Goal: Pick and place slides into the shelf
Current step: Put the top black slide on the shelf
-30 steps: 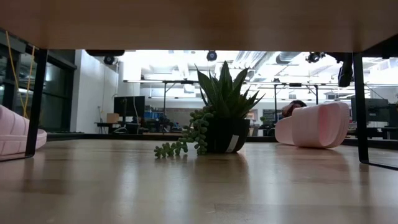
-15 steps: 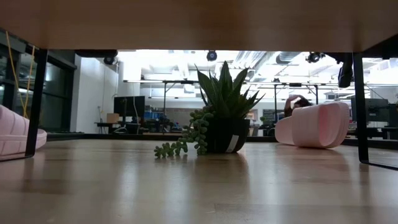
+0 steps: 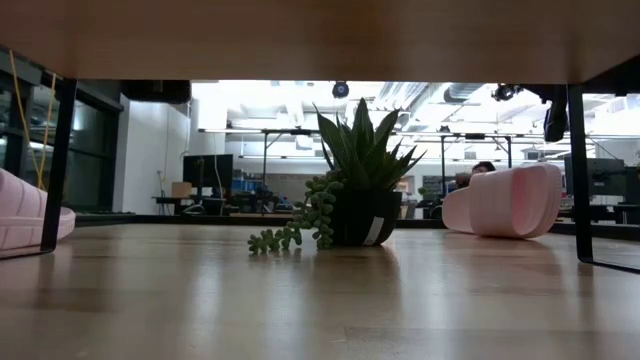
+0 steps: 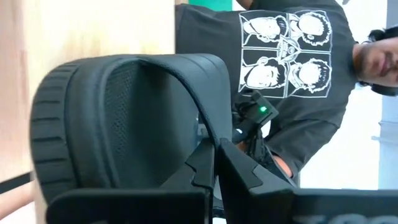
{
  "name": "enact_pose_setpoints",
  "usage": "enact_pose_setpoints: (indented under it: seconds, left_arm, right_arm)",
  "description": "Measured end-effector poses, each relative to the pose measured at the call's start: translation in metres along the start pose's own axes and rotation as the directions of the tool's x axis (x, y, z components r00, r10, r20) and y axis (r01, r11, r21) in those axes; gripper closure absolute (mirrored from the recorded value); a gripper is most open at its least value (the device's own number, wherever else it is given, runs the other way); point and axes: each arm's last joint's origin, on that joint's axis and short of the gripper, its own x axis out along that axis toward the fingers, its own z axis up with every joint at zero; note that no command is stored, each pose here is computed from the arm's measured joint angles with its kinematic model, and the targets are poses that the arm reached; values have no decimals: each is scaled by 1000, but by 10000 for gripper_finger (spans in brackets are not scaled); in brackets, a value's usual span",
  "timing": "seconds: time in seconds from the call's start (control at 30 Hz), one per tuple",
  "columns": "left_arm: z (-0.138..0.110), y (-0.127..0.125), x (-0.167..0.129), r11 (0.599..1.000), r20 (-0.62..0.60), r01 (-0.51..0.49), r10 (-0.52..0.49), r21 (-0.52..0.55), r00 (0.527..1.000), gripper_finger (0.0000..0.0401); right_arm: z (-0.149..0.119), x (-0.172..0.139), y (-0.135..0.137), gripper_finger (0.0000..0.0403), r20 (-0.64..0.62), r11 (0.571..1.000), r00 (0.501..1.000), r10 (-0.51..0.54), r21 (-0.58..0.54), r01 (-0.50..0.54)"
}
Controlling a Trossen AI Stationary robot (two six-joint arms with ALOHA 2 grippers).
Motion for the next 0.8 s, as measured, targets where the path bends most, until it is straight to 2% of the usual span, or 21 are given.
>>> enact_pose_setpoints:
  seconds: [0.17,0.3,0.67,0.8]
  left_arm:
    - [1,1,0,1000,-4,4,-4,5,1000,401]
    - [0,1,0,1000,-12,12,-12,5,1000,401]
    - [1,2,0,1000,-10,9,-9,5,1000,400]
    - [1,4,0,1000,-11,7,-7,-6,1000,384]
  right_arm:
    - [2,0,6,402,-27,995,995,98,12,-97]
    - [7,-1,11,402,14,988,987,157,6,-157]
    - [8,-1,12,402,30,987,987,159,-41,-157]
    - [8,-1,12,402,30,987,987,158,-41,-157]
